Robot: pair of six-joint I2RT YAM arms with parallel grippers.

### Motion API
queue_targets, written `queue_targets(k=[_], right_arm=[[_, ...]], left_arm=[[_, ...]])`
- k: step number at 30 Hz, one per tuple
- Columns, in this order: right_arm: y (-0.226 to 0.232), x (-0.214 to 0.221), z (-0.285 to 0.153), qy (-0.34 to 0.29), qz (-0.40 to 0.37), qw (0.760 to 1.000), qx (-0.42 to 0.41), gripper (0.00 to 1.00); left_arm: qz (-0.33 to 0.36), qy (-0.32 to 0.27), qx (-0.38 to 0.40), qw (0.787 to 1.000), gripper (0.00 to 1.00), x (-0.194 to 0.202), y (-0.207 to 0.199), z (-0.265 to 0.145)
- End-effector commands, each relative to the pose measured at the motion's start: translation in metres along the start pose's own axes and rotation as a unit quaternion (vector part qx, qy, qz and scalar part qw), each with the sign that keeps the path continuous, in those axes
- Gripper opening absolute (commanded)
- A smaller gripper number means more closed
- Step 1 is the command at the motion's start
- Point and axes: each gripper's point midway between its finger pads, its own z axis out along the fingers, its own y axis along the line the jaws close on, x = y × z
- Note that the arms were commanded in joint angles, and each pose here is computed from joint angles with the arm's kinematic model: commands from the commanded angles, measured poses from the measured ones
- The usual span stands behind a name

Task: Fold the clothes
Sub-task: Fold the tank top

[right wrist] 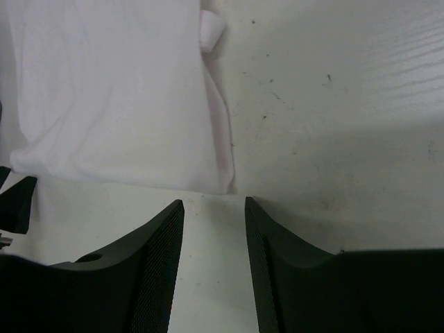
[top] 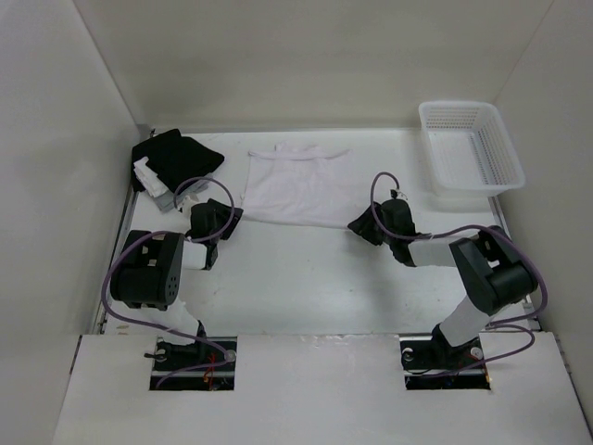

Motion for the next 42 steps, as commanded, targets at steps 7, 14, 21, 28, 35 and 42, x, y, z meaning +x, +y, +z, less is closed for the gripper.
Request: queue_targets(k=[7,14,21,28,35,42], right_arm=[[0.006,-0.025,0.012,-0.035,0.039,0.999,-0.016,0.44],[0.0,-0.023,0.021,-0.016,0.047,0.999,-0.008,0.37],[0.004,-0.017,0.024,0.01,0.05,0.999,-0.017,0.32],[0.006,-0.016,0.027,0.019,0.058,0.998,-0.018,0.32],[0.013,-0.029,0.022,-0.019,0.067,0.997,-0.032,0.07],[0.047,-0.031,-0.045,-0.055,0.004,0.995,-0.079,0.04]], left_arm=[[-0.019,-0.004,0.019,1.0,0.28,-0.004,-0.007,0.013],[-0.025,-0.005,0.014,1.0,0.19,-0.006,-0.006,0.021],[-0.028,0.0,0.018,0.999,0.1,-0.002,-0.006,0.025],[-0.03,-0.002,0.019,0.999,0.07,-0.003,-0.007,0.023],[-0.032,-0.012,0.032,0.999,0.03,-0.009,-0.014,0.013],[-0.019,-0.021,0.1,0.995,0.0,-0.021,-0.053,-0.045]])
